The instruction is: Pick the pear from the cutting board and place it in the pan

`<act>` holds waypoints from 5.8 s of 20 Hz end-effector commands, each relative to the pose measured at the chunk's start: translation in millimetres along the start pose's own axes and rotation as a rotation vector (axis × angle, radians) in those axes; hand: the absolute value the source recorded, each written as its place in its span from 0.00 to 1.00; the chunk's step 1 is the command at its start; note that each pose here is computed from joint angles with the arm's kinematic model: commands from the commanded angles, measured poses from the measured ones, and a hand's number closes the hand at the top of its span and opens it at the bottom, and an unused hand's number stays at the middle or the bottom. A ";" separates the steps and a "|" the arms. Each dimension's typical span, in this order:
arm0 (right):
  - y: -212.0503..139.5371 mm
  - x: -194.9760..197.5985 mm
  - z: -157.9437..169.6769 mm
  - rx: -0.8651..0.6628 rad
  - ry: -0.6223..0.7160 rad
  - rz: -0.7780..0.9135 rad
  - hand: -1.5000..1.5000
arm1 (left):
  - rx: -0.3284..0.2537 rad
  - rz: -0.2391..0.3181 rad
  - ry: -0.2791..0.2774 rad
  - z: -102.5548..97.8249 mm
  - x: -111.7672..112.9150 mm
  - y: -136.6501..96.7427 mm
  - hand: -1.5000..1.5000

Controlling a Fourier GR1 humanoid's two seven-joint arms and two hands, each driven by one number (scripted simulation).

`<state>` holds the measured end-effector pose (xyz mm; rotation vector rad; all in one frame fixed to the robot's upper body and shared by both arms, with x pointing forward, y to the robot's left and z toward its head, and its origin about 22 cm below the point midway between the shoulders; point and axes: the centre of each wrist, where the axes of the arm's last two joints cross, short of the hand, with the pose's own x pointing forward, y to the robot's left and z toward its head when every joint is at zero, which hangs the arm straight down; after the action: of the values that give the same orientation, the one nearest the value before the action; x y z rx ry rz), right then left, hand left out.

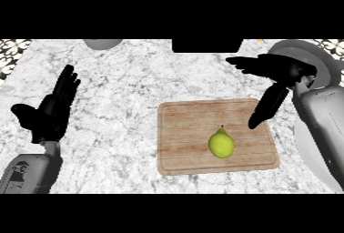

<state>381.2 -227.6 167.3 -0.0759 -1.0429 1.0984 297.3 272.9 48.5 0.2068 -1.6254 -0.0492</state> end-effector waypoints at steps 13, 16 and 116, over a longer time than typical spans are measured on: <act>35.8 -17.8 -40.0 0.177 0.051 0.053 0.00 | -0.002 0.022 0.015 -1.6 -15.6 20.8 0.50; 32.0 -27.2 -37.4 0.178 0.054 0.064 0.00 | -0.013 0.014 0.011 3.3 9.5 2.3 0.50; -87.1 -206.3 75.4 -1.100 -0.053 0.254 1.00 | -0.089 0.018 -0.049 -10.5 16.8 -24.4 0.50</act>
<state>376.9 -448.3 128.7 -1.0615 -1.6320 0.6466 306.1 249.4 58.9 0.1313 -1.6619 -0.1060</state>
